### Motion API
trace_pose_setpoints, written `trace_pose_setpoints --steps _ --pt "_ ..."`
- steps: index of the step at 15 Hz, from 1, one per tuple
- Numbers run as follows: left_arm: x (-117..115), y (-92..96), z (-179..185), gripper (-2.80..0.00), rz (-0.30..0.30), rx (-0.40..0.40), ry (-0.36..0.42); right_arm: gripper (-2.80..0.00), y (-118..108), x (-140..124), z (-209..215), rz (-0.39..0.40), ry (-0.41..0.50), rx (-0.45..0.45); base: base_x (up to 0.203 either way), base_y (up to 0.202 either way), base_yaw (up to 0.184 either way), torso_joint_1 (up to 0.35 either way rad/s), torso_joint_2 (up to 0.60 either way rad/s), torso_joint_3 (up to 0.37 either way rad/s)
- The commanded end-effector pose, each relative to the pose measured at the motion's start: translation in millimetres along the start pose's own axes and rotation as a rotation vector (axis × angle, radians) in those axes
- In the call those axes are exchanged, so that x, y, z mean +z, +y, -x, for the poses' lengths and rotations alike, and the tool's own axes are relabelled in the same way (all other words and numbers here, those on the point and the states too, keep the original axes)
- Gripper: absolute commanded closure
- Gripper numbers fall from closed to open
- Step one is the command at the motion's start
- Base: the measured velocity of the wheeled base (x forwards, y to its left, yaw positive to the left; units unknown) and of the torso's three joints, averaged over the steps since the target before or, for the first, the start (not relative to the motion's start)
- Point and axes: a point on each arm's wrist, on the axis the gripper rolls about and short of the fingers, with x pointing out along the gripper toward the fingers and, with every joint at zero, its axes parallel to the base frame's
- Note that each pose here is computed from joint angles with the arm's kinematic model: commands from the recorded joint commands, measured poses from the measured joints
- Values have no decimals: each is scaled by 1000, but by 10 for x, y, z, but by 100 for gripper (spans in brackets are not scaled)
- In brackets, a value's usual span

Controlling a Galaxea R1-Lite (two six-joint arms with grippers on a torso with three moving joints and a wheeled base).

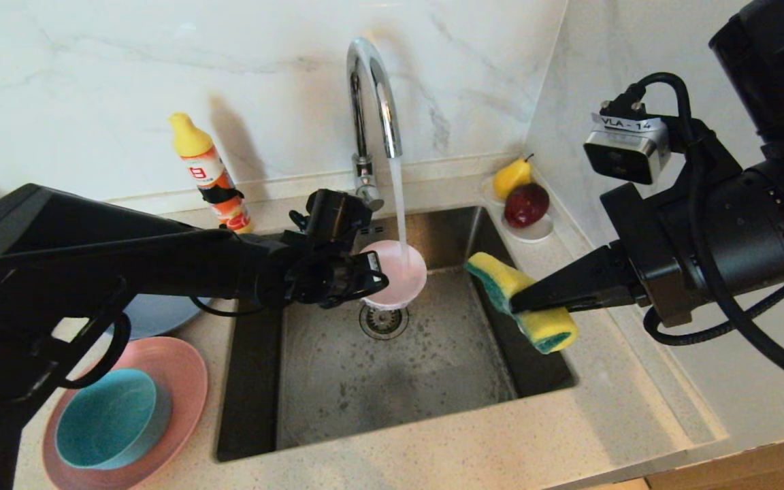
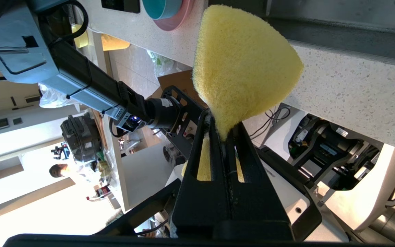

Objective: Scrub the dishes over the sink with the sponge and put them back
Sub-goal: Rinse the bowl

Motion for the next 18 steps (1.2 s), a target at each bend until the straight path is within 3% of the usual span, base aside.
trace_pose_setpoints --steps 1,13,16,18 --pt "-31 1 -34 0 -1 6 7 0 -3 5 -13 -4 5 0 0 0 0 0 0 0" --pt "-119 93 120 0 17 -10 64 0 -16 6 -37 -11 13 -3 0 0 0 0 0 0" --pt "-86 170 258 0 10 3 50 0 -16 2 -32 -12 12 -3 0 0 0 0 0 0" --pt "29 269 472 0 10 20 2 0 -23 7 -49 -16 16 -5 0 0 0 0 0 0"
